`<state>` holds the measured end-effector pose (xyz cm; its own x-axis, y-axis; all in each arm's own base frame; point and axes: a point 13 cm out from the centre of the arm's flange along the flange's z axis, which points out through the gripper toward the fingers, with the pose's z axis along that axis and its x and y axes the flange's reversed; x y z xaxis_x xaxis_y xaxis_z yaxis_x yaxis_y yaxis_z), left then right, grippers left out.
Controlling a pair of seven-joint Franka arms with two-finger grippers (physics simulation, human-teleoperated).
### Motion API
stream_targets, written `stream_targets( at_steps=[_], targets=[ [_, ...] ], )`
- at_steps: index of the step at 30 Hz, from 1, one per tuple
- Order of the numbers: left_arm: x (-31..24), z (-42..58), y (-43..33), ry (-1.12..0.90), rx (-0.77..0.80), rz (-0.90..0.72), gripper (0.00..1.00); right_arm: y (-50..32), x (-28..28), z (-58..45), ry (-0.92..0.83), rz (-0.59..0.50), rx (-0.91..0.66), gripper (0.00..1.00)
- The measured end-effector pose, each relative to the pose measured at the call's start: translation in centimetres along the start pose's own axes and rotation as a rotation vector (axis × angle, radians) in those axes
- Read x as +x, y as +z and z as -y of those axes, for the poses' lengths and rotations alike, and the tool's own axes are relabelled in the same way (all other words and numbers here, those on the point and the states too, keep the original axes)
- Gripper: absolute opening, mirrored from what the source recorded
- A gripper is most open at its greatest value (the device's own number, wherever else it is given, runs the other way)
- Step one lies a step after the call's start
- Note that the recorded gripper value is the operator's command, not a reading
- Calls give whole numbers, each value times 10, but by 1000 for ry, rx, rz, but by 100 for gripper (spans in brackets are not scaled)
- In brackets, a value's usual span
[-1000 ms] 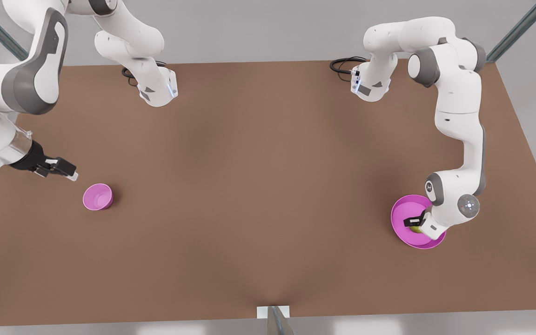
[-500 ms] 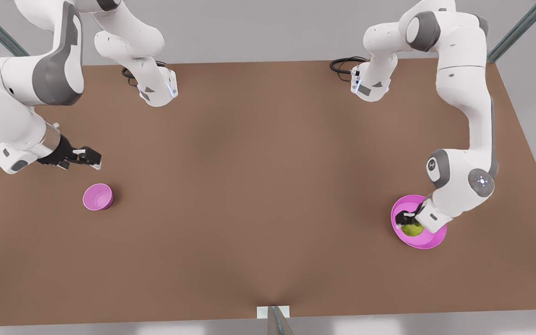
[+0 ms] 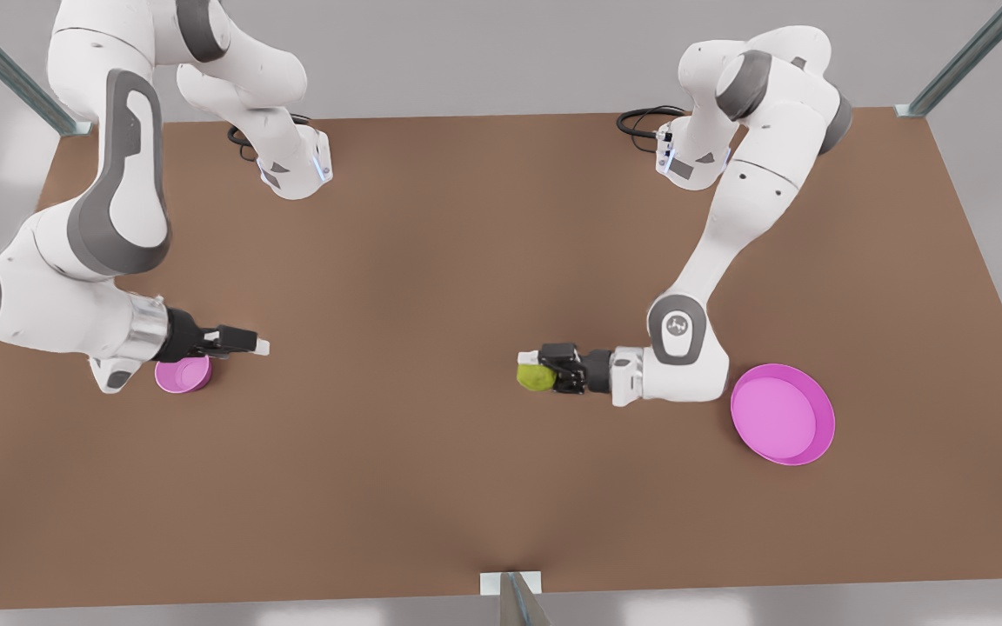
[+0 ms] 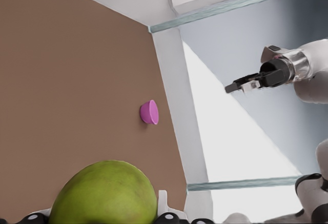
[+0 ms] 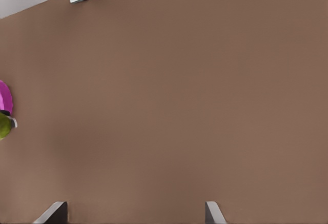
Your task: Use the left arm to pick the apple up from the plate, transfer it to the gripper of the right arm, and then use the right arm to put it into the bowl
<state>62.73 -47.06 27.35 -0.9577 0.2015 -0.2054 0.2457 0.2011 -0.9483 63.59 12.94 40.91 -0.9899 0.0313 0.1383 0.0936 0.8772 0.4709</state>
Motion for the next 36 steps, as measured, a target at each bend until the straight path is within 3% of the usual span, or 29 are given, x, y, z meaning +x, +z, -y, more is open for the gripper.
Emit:
stream_targets(
  at_steps=[5, 11, 17, 23, 36],
  targets=[
    [-33, 44, 58, 271, 131, 83, 74, 78, -60, -86, 35, -28, -409, 100],
    [-34, 40, 97, 468, 132, 146, 74, 120, -81, -171, 92, -6, -712, 100],
    [-42, 36, 103, 630, 103, 195, 74, 124, -45, -166, 180, 34, -781, 100],
    [-46, 31, 114, 756, 77, 219, 74, 174, -69, -134, 244, 44, -896, 100],
    [-52, 24, 118, 921, 21, 243, 74, 205, -33, -180, -66, 17, -990, 100]
  ],
)
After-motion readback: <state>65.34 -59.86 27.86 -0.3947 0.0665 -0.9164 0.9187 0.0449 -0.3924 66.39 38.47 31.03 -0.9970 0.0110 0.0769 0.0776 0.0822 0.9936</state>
